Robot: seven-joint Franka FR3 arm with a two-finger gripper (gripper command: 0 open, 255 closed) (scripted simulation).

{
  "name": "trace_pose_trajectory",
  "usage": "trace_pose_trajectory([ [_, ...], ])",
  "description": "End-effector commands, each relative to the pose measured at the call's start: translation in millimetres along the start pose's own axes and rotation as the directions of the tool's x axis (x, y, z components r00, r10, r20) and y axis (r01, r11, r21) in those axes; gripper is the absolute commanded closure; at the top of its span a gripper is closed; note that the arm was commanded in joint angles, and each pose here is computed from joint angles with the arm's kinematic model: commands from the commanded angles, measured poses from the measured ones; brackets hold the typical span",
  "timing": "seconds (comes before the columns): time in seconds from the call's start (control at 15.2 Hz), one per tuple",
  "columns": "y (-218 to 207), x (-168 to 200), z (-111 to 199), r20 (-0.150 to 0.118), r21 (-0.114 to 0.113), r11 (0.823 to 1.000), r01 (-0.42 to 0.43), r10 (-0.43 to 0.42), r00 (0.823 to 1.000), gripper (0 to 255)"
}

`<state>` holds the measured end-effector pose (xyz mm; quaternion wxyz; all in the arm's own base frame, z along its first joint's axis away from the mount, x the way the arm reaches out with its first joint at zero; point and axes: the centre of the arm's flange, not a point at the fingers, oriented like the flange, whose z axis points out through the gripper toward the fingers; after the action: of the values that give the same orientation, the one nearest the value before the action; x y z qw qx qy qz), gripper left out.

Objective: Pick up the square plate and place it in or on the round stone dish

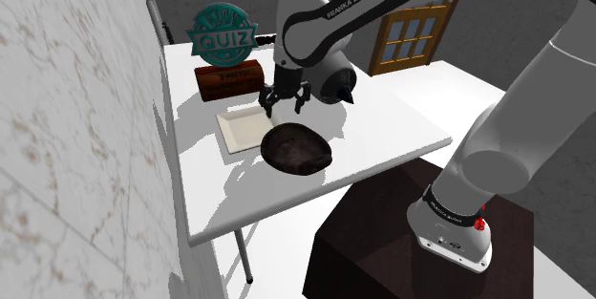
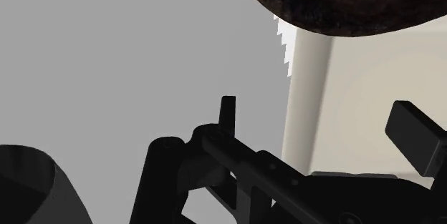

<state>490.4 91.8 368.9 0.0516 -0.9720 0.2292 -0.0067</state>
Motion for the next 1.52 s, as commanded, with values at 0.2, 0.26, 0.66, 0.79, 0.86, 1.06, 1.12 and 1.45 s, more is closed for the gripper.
trace_pose_trajectory([
  [0.2,-1,2,26,-0.001,0.001,1.000,-0.001,0.001,1.000,0],
  [0.26,-1,2,26,-0.001,0.001,1.000,-0.001,0.001,1.000,0],
  [0.66,-1,2,26,-0.001,0.001,1.000,-0.001,0.001,1.000,0],
  [0.79,-1,2,26,-0.001,0.001,1.000,-0.001,0.001,1.000,255],
  [0.86,-1,2,26,-0.001,0.001,1.000,-0.001,0.001,1.000,255],
  [1.06,-1,2,26,-0.001,0.001,1.000,-0.001,0.001,1.000,255],
  [1.12,-1,2,26,-0.001,0.001,1.000,-0.001,0.001,1.000,255],
  [1.45,-2,2,20,-0.001,0.001,1.000,-0.001,0.001,1.000,255],
])
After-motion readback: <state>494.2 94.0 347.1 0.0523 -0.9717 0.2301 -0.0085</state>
